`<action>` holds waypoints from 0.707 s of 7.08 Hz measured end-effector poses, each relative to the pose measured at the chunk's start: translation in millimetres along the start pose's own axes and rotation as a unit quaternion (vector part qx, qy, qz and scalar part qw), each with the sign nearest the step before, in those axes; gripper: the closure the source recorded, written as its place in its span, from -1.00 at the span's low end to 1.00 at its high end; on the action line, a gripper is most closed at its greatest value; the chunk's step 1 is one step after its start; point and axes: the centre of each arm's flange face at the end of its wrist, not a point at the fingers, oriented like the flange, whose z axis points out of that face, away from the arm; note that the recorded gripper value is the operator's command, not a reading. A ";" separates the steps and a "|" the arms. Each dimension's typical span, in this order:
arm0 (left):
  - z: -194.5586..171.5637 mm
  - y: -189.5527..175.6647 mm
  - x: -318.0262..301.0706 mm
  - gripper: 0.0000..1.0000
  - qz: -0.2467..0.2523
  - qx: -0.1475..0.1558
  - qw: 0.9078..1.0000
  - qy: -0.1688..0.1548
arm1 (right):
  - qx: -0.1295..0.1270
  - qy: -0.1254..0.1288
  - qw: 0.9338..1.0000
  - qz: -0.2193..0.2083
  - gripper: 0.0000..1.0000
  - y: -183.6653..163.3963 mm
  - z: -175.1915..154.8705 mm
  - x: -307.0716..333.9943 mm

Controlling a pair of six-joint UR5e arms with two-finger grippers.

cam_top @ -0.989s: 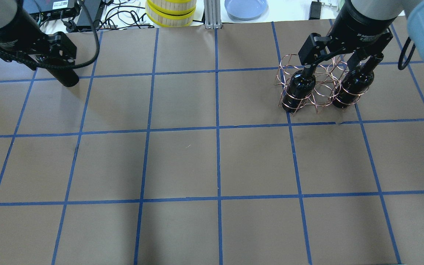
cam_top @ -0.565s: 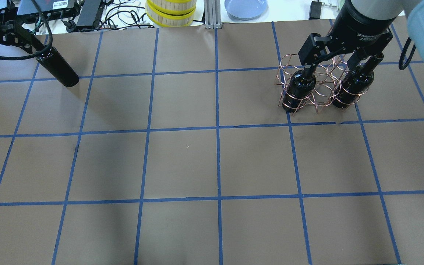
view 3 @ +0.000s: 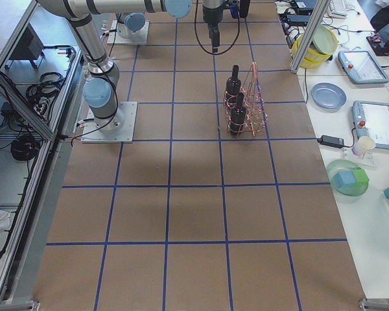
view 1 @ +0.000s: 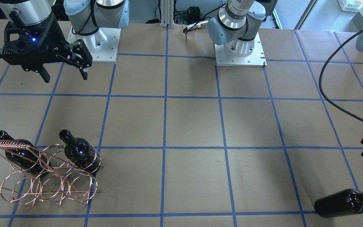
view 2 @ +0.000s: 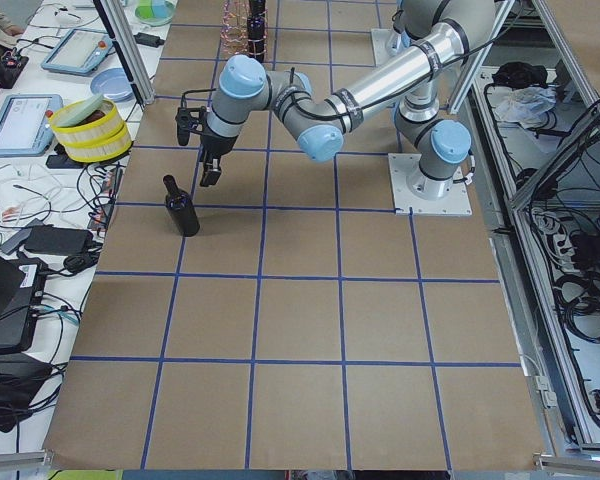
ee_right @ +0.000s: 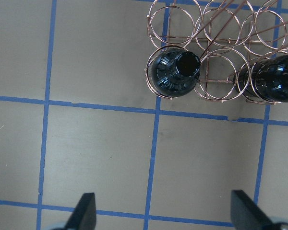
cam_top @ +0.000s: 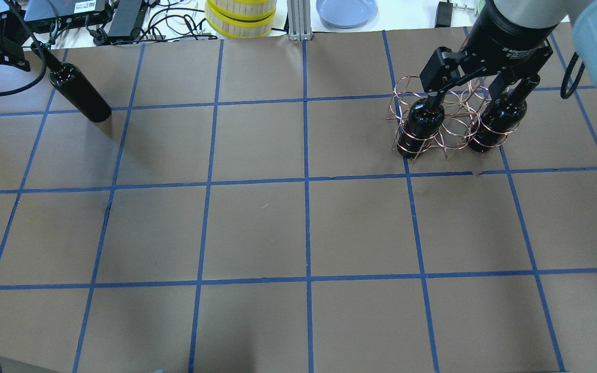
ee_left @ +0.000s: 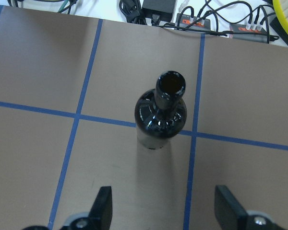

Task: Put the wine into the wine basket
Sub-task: 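Lower the left gripper and close it around the bottle neck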

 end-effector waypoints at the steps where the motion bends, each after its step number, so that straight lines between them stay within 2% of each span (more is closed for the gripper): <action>1: 15.3 -1.4 -3.4 -0.58 0.001 0.003 1.000 0.000 | 0.000 0.000 1.000 0.000 -1.00 0.1 0.2 0.0; 5: 48.1 -10.1 30.4 -0.60 0.037 0.011 0.999 0.009 | -0.001 0.000 1.000 0.000 -1.00 0.3 0.9 0.0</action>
